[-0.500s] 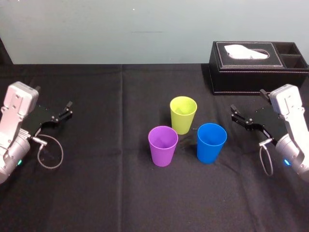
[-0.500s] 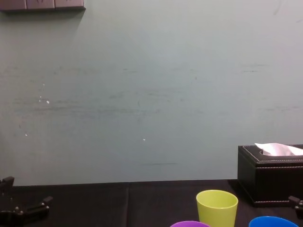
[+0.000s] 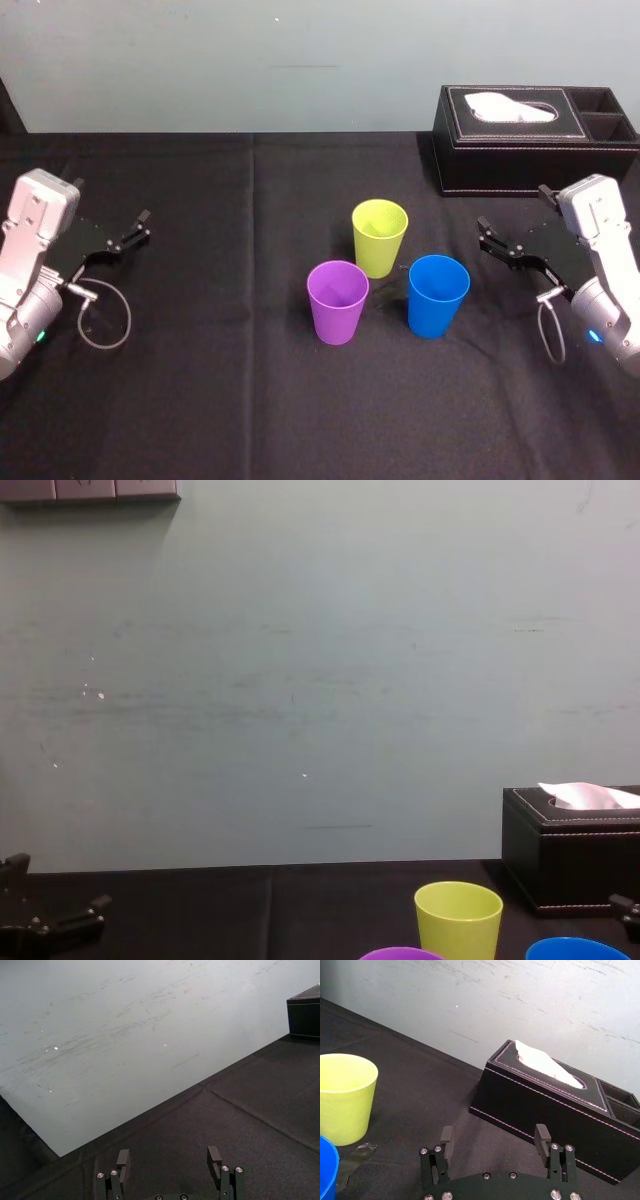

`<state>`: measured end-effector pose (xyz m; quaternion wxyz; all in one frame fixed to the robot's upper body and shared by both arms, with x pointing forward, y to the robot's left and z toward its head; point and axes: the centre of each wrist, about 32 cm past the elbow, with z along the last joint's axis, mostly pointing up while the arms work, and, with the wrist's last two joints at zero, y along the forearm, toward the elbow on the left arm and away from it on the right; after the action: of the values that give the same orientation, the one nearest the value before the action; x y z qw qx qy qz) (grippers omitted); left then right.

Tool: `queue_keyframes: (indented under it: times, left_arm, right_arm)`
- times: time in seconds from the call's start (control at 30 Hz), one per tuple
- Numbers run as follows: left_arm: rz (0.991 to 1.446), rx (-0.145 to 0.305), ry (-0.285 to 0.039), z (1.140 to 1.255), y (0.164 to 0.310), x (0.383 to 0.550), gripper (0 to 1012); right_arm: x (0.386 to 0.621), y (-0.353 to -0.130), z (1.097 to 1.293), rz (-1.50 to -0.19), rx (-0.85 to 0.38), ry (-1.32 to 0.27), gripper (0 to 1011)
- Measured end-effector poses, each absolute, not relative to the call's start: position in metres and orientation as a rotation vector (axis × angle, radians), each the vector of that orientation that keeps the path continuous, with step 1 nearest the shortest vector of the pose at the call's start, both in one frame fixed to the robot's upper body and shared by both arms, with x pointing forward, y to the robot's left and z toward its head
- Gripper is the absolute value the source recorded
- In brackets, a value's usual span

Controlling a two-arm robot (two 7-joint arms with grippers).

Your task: Stack the three plastic cups sequentially using one hand.

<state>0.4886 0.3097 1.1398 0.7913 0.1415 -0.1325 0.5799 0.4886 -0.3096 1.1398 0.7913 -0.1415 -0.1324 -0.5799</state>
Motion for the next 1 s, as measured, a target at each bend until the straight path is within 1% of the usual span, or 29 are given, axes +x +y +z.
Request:
queue_keyframes:
  times: [0.83,1.0]
  left_arm:
    - [1.248,0.304,-0.285,1.1398,0.3097,0.4886,1011]
    - [1.248,0.304,-0.285,1.1398,0.3097,0.4886,1011]
  right_arm:
    - [0.4886,-0.3097,1.1398,-1.248,-0.304,-0.285,1003]
    - [0.488,-0.311,1.1439,-1.258,-0.278,-0.303,1003]
